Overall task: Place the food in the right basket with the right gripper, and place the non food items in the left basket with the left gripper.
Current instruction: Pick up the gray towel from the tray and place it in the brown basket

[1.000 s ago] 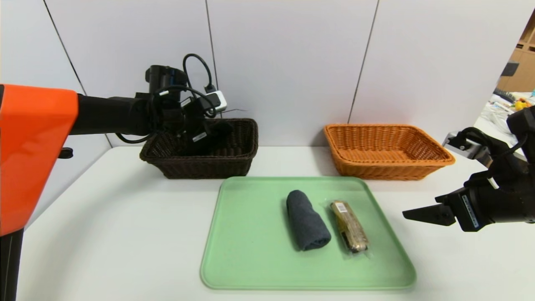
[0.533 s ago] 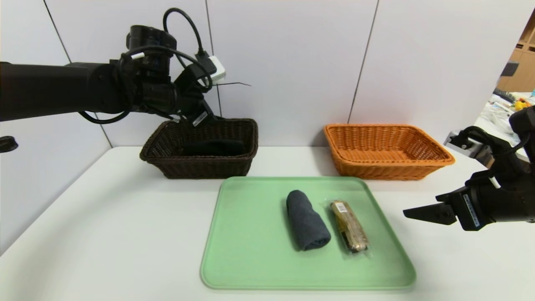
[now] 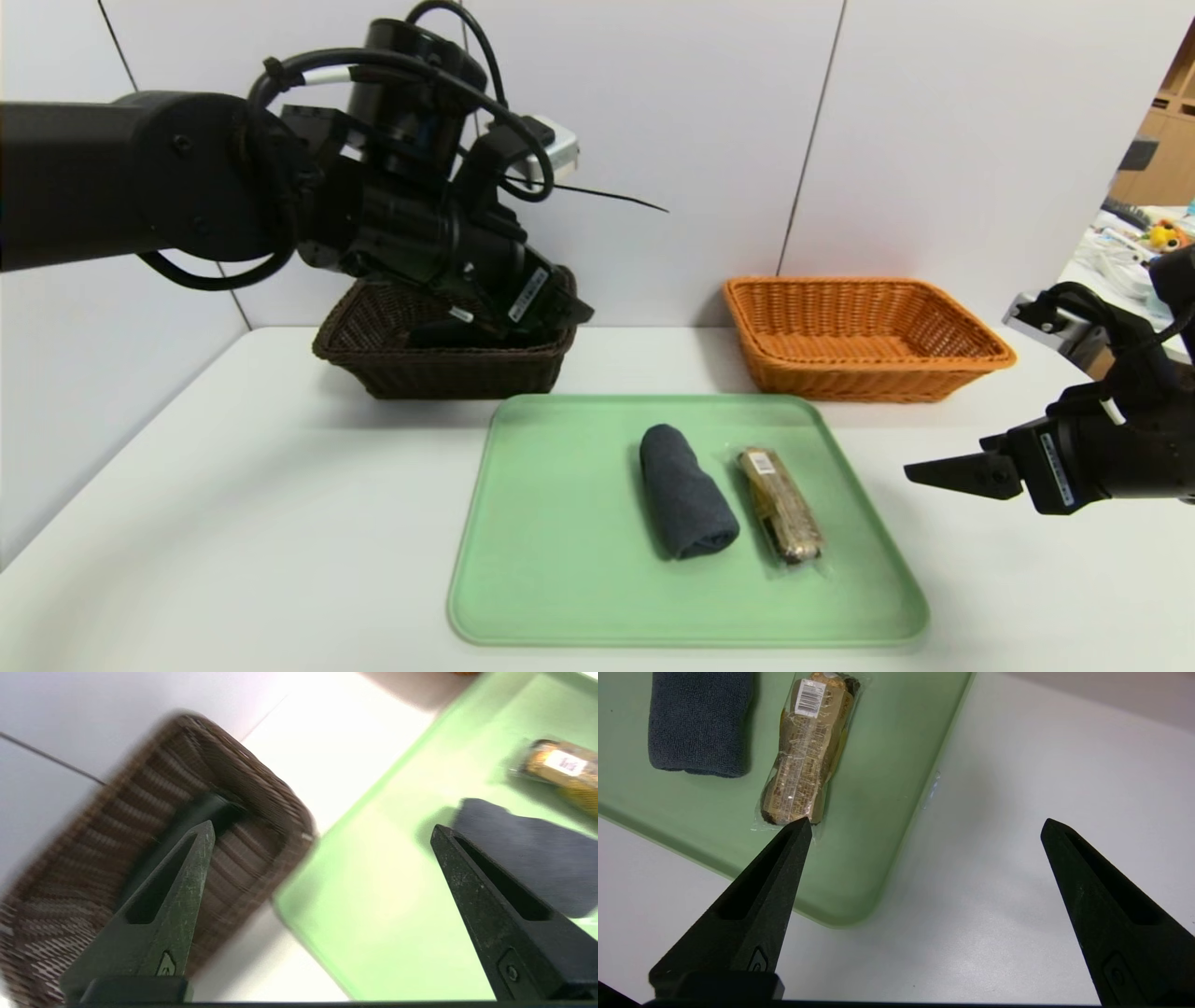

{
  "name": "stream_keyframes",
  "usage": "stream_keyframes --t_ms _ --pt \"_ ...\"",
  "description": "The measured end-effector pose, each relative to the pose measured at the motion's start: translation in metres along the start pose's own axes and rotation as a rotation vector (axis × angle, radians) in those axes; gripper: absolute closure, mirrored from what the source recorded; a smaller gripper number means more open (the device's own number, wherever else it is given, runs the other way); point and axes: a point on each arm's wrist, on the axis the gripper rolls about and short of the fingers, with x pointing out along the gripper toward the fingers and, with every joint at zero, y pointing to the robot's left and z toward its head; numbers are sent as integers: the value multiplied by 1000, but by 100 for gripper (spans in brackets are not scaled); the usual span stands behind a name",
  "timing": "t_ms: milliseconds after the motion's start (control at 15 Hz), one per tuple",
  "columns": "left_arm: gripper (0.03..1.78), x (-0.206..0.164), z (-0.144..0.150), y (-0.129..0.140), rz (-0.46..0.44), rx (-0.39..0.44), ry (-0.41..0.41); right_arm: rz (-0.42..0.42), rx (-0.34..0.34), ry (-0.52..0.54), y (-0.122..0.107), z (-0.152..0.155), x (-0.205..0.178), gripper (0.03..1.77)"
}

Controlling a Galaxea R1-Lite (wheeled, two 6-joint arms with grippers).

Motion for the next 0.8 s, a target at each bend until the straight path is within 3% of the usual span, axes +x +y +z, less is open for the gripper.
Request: stream_keyframes --t_ms 267,400,800 --pt "14 15 -12 -55 36 -107 106 -4 -3 -17 -1 2 2 10" --pt "14 27 -16 -82 98 -160 143 -4 -2 -16 -2 3 3 10" --pt "12 50 -19 -134 122 -298 159 -1 0 -9 -3 3 6 10"
